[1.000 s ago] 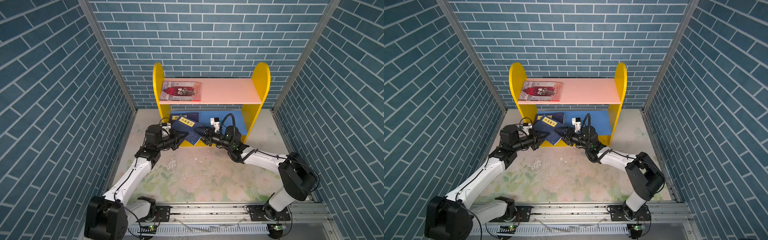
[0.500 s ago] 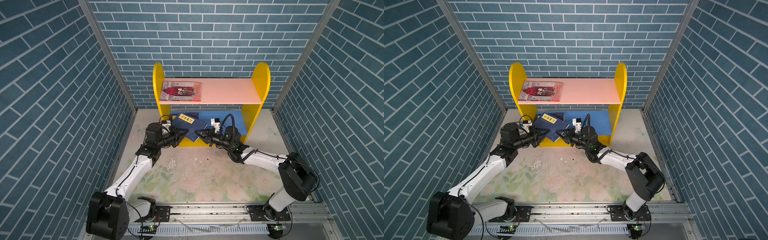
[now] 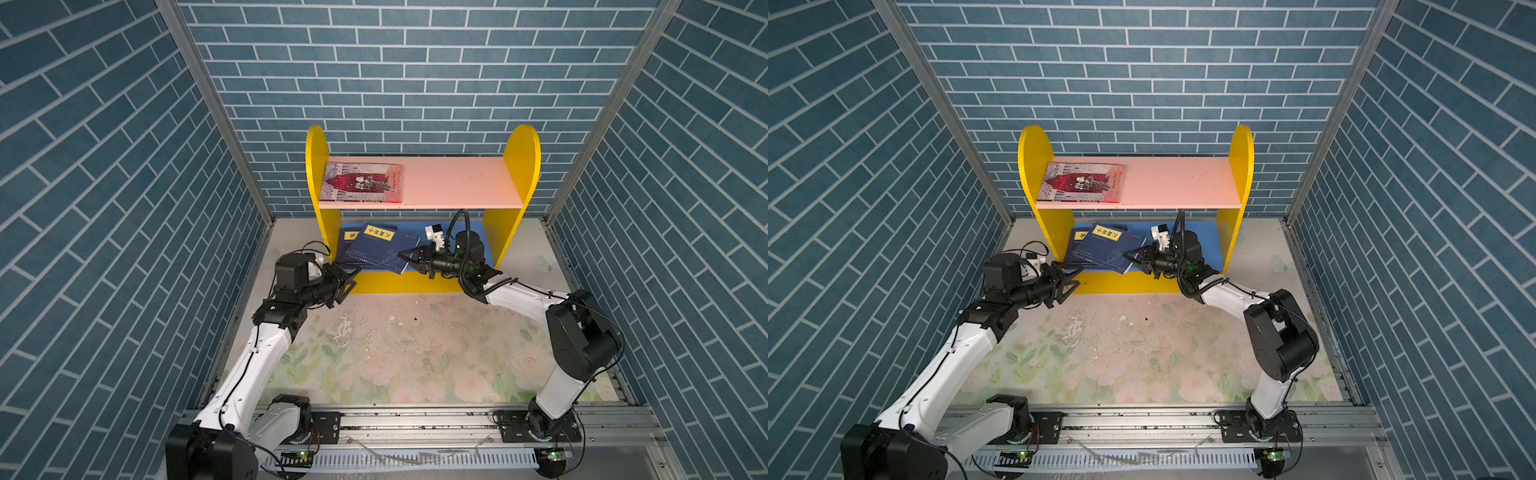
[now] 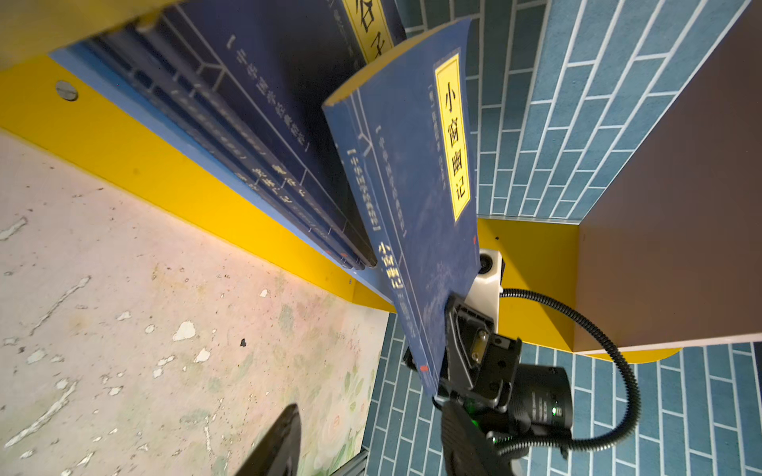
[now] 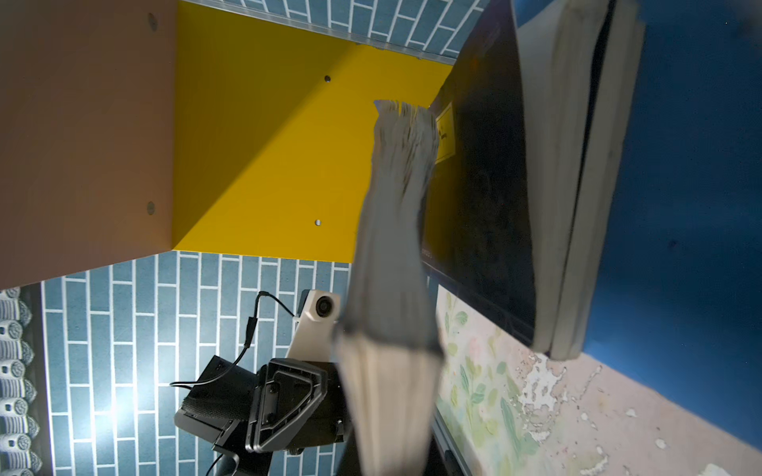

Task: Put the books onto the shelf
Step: 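Lay the book onto the stack on the lower shelf with both grippers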

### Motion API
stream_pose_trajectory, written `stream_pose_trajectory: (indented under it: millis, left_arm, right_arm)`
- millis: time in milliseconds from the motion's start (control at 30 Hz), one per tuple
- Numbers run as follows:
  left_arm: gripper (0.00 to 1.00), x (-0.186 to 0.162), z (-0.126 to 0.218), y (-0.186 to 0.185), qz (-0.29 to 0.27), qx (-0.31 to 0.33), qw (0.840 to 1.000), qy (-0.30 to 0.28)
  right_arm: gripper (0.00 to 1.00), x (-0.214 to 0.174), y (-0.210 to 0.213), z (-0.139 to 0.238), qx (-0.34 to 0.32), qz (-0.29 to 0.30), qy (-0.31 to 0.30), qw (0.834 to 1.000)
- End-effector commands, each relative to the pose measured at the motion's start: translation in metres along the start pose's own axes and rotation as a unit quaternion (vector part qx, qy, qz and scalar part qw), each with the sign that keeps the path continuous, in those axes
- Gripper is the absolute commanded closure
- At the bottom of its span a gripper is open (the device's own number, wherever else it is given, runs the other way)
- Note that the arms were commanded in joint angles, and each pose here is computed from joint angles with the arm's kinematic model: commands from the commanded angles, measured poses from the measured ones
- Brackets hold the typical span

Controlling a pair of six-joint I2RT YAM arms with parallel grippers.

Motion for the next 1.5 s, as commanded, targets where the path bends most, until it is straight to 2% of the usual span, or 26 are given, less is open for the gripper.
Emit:
stream_pose_trajectory:
  millis: [0,133,700,1067,1133,1333,1467]
  left_arm:
    - [0.43,-0.005,0.006,0.003,-0.011,0.01,1.0,0.007]
    - [0.43,-0.005,0.006,0.004,-0.012,0.011,1.0,0.003]
    - [0.41,-0.001,0.003,0.004,-0.014,0.01,1.0,-0.003]
    - [0.41,-0.002,0.003,0.006,-0.008,0.011,1.0,-0.002]
    - [0.41,-0.002,0.003,0.006,-0.008,0.011,1.0,-0.002]
    - [0.4,-0.001,0.003,0.004,-0.008,0.007,1.0,-0.004]
    - [0.4,-0.001,0.002,0.005,-0.005,0.006,1.0,-0.004]
  right_arm:
    - [1.0,0.002,0.015,-0.001,-0.008,0.054,0.056,0.997]
    - [1.0,0.012,0.015,-0.002,-0.04,0.066,0.077,0.994]
    - [0.99,0.052,-0.003,-0.012,-0.038,0.059,0.087,0.994]
    - [0.9,0.068,-0.019,-0.029,-0.051,0.037,0.111,0.992]
    - [0.85,0.07,-0.019,-0.031,-0.054,0.038,0.112,0.992]
    - [0.59,0.074,-0.018,-0.029,-0.074,0.046,0.098,0.991]
    - [0.52,0.076,-0.013,-0.027,-0.08,0.052,0.085,0.992]
Point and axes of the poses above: each gripper's point midway between its finger pads, its own z axis back along the fingers, its own y axis along the line the jaws close on, x = y × z, the point moved 8 cm from there along z, back along the fingers, and after that the axes turned 13 degrees about -z, right-handed, at the moved point
